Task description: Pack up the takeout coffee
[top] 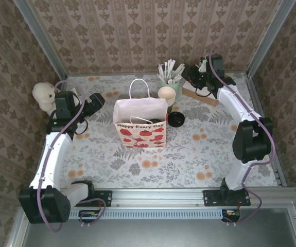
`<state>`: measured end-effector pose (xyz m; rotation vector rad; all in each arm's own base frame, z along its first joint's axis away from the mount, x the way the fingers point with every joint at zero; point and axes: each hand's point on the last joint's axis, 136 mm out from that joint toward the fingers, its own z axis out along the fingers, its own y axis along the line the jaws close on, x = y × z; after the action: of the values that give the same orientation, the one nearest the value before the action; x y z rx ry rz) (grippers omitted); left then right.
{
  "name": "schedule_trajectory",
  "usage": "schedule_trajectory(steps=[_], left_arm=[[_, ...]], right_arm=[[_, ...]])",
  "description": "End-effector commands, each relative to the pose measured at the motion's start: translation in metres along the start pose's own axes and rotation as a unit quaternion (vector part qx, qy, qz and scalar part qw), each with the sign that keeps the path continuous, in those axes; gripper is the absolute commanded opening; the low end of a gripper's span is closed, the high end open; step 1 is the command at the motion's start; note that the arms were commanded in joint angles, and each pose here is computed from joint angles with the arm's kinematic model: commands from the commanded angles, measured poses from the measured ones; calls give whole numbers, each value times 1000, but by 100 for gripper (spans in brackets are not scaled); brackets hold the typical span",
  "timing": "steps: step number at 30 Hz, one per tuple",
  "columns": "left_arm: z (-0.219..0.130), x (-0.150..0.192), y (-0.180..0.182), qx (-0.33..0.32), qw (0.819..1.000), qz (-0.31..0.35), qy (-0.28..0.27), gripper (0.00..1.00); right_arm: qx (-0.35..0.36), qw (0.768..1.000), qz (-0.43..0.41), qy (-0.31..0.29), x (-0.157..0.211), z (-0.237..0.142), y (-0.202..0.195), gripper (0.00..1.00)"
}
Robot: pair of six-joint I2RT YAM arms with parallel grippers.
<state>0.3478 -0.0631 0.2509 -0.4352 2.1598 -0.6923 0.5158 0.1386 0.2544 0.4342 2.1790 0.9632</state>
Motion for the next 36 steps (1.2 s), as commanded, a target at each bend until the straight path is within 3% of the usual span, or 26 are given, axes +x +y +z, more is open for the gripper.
schedule_trajectory(steps=[1,6,13,24,36], left_arm=[[3,-1,-10,32,999,17,8,100],[5,3,-5,28,999,14,5,100],[10,2,2,14,1000,12,10,100],[13,1,3,10,1000,16,11,100],[17,0,0,19,1000,10,13,100]], right_arm=[[5,1000,-1,14,11,8,5,36],[9,1000,-4,25,30,20,12,36],[53,998,33,-28,27,28,0,37],[49,997,57,-21,30,52,-7,36],[51,997,38,-31,26,41,-2,21]])
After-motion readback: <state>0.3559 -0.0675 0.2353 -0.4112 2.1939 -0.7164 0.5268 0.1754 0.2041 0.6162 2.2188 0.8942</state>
